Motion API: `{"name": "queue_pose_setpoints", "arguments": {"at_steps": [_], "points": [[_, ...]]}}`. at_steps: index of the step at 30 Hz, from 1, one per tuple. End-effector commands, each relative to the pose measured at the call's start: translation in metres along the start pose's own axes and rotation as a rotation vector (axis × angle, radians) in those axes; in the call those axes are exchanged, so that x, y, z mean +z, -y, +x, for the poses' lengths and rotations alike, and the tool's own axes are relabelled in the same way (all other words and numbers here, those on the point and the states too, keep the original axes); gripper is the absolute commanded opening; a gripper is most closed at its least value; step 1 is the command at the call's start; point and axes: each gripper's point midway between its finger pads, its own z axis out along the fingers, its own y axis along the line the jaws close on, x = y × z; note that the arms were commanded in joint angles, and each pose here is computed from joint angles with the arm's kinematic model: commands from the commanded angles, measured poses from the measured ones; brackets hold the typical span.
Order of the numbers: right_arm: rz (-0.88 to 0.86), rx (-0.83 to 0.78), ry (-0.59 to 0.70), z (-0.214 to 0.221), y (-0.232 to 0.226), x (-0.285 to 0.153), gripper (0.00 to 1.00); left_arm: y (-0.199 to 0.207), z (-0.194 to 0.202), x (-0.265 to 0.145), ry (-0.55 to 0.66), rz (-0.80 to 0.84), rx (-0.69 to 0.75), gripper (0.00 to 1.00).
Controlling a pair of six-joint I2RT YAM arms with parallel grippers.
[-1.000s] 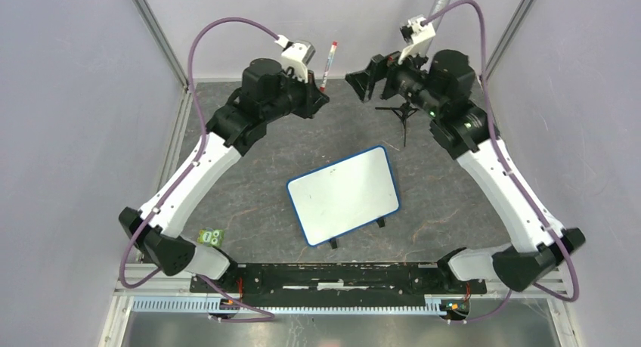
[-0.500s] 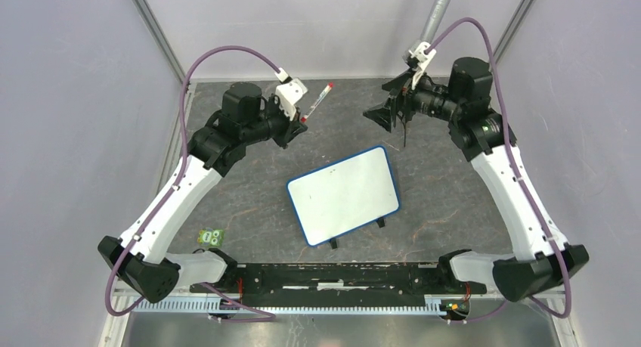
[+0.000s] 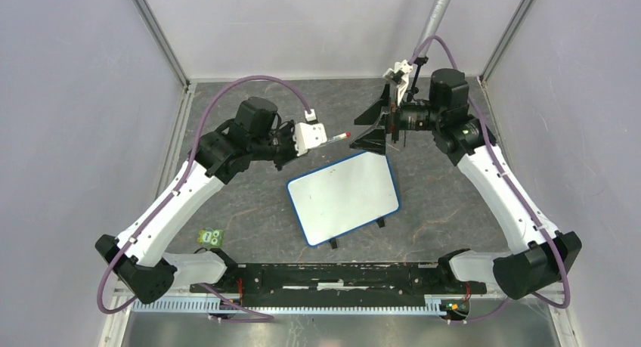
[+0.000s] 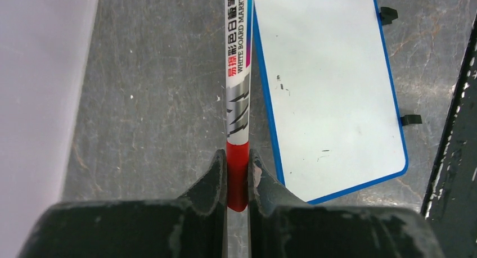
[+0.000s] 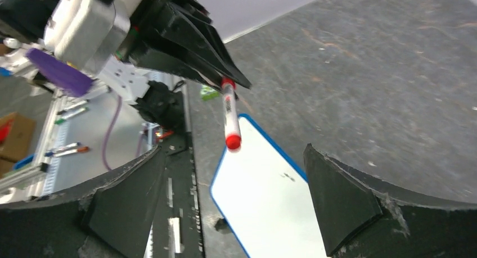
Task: Write a sentence on the whiteboard
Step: Pass from the left arm to the right
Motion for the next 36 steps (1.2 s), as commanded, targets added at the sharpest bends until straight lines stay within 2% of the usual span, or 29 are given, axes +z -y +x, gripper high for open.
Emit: {"name": "queue_pose_setpoints", "arguments": {"at_steps": [1, 4, 6, 12, 21, 25, 31, 36], "points": [[-0.103, 0.098, 0.023, 0.002, -0.023, 0.016, 0.98, -0.004, -0.020, -0.011, 0.028, -0.042, 0.182, 0.02], [-0.128, 0.158, 0.006, 0.012, -0.022, 0.026, 0.98, 0.002, -0.027, -0.008, 0.035, -0.038, 0.220, 0.02], [-0.139, 0.175, -0.009, 0.018, -0.024, 0.031, 0.94, 0.004, -0.030, -0.006, 0.035, -0.036, 0.233, 0.02], [-0.175, 0.251, -0.045, 0.036, -0.028, 0.041, 0.76, 0.012, -0.027, 0.001, 0.014, -0.014, 0.298, 0.02], [-0.162, 0.265, -0.083, 0.053, -0.030, 0.048, 0.53, 0.014, -0.018, 0.014, -0.062, -0.007, 0.336, 0.02], [-0.139, 0.268, -0.095, 0.057, -0.027, 0.048, 0.47, 0.011, -0.012, 0.021, -0.113, -0.024, 0.348, 0.02], [-0.097, 0.280, -0.112, 0.066, -0.021, 0.049, 0.37, 0.010, -0.014, 0.024, -0.119, -0.032, 0.319, 0.02], [-0.071, 0.269, -0.126, 0.070, -0.017, 0.049, 0.34, 0.010, -0.015, 0.025, -0.124, -0.035, 0.316, 0.03]]}}
